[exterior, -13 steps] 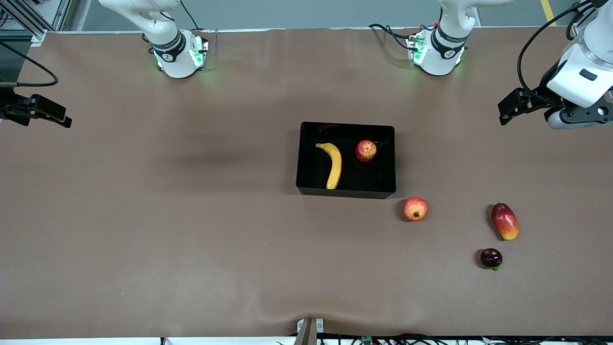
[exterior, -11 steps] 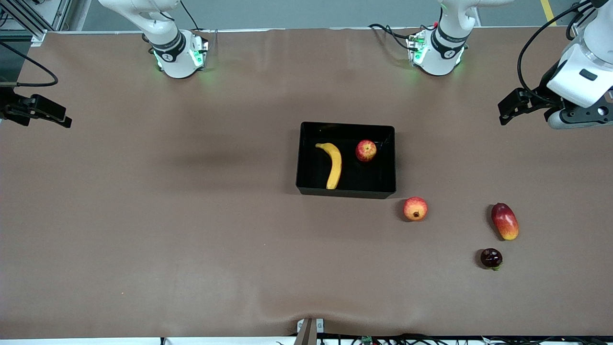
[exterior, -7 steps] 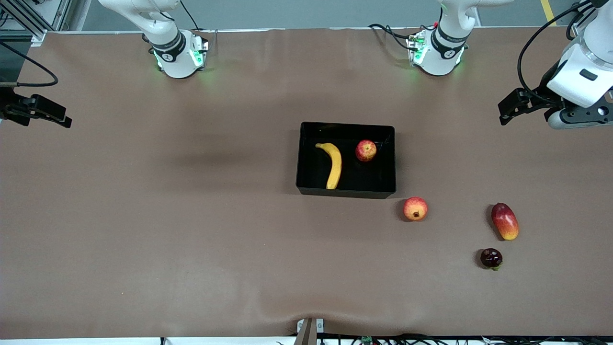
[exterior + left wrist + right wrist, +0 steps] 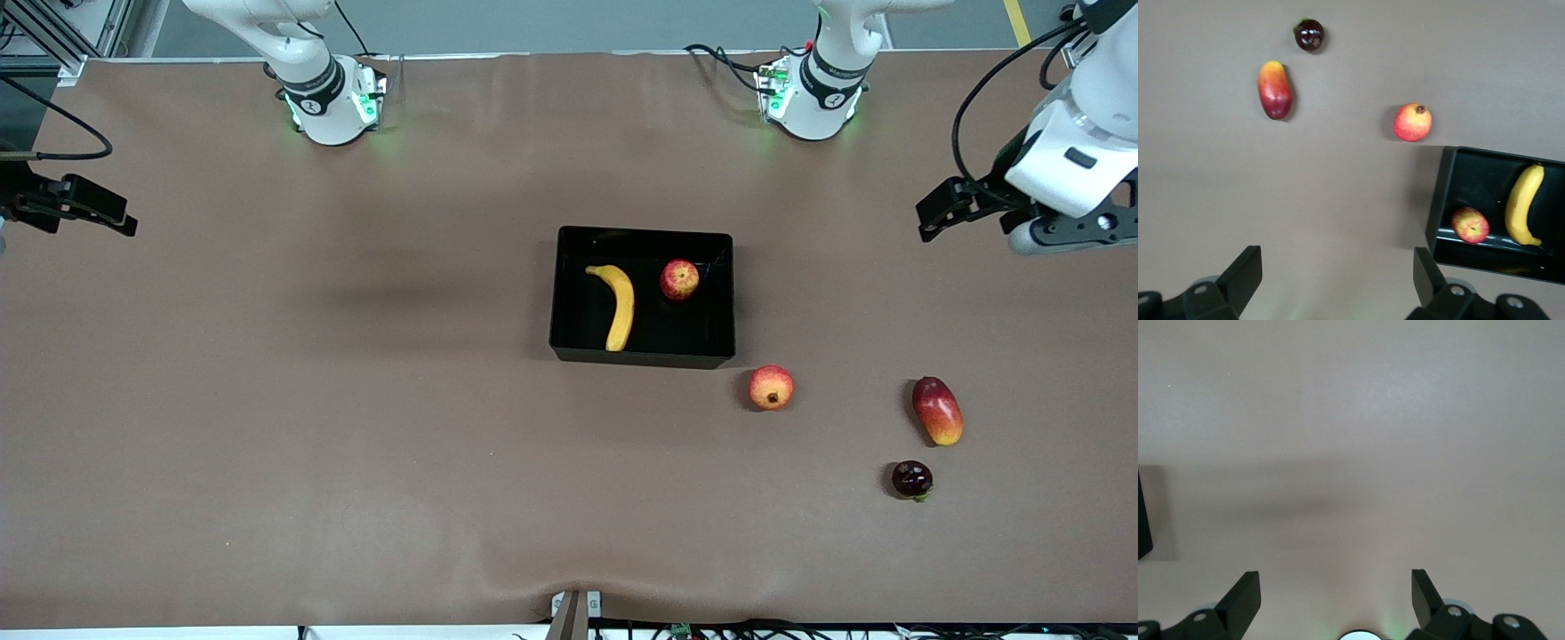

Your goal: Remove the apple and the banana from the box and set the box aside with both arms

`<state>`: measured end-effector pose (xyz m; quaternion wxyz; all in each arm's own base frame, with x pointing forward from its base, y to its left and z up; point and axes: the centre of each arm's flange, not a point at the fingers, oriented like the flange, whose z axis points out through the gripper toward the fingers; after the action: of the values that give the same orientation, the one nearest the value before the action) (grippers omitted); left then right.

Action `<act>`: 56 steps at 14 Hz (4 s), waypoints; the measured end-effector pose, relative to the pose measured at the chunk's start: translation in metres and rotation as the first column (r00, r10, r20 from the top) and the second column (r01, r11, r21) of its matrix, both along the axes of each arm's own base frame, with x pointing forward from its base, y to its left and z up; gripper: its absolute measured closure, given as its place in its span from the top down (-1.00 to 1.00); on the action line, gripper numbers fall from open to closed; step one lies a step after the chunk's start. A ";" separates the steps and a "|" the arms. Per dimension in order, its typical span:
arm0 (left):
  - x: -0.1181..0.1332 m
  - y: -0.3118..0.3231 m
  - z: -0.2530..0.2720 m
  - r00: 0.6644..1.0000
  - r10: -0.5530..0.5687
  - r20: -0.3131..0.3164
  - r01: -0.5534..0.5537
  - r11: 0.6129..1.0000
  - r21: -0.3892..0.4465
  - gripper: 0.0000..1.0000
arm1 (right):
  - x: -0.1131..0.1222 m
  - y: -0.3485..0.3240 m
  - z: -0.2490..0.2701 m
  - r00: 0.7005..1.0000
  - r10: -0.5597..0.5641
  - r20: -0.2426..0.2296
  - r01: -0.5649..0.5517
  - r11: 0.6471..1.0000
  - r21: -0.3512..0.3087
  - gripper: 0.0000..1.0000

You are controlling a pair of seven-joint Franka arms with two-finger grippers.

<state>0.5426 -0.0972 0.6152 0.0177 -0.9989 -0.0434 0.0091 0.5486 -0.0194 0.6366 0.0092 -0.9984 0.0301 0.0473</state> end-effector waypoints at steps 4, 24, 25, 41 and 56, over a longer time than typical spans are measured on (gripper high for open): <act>0.006 -0.047 -0.036 0.998 0.025 -0.060 -0.025 1.000 0.001 1.00 | 0.000 0.000 0.000 1.000 0.000 -0.002 0.000 1.000 0.000 1.00; -0.044 -0.245 -0.299 0.955 0.236 -0.178 -0.233 0.972 0.038 1.00 | 0.024 -0.012 0.008 0.985 -0.022 0.170 0.023 1.000 -0.007 1.00; -0.047 -0.245 -0.307 0.955 0.234 -0.180 -0.232 0.972 0.036 1.00 | 0.028 -0.010 0.005 0.984 -0.018 0.179 0.020 1.000 -0.007 1.00; -0.072 -0.261 -0.403 0.951 0.255 -0.174 -0.235 0.963 0.129 1.00 | 0.065 0.015 -0.024 0.967 0.025 0.252 -0.024 1.000 -0.009 1.00; -0.073 -0.257 -0.402 0.944 0.277 -0.181 -0.247 0.954 0.170 1.00 | 0.057 0.025 -0.040 0.989 0.043 0.141 -0.042 0.999 -0.006 1.00</act>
<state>0.4698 -0.3545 0.2137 0.0932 -0.9740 -0.1747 0.1101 0.6052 0.0054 0.5965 0.0086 -0.9997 0.0082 -0.0232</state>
